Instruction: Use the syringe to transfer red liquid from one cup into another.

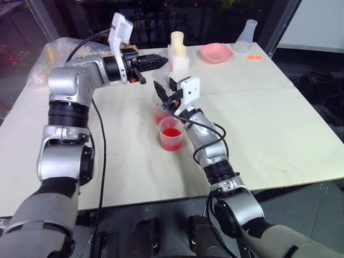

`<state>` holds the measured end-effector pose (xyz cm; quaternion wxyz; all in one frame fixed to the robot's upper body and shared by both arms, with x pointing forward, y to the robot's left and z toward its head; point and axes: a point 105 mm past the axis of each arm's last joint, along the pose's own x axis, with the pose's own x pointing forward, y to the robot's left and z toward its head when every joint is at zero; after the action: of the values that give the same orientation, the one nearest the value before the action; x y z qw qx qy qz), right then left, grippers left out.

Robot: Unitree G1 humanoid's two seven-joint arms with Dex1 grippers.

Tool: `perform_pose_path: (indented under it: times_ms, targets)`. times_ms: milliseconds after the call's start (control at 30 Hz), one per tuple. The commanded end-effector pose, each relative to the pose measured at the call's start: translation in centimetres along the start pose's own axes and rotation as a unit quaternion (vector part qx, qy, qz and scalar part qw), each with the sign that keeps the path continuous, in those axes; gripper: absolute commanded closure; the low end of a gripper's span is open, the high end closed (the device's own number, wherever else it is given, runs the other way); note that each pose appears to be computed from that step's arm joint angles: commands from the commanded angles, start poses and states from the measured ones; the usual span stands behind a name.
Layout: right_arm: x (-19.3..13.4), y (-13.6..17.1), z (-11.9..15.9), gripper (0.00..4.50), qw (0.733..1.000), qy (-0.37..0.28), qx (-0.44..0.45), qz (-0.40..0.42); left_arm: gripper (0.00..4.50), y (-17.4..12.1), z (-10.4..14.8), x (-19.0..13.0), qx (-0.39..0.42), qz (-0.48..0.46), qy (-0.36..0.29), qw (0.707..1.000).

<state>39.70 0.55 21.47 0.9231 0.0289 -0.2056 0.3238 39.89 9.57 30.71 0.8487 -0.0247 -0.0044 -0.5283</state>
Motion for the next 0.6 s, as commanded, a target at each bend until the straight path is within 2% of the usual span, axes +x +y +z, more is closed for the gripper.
perform_pose_path:
  times_ms: [33,600]
  targets:
    - [-0.06,2.98,-1.94,3.13,0.998,0.037,0.004,0.06,4.48,-1.95,6.78,-0.56,0.083,-0.018,-0.088,0.993]
    - [-0.12,3.02,-2.11,3.13,0.997,0.04,0.001,0.062,4.48,-1.95,7.73,-0.79,0.09,-0.017,-0.097,0.991]
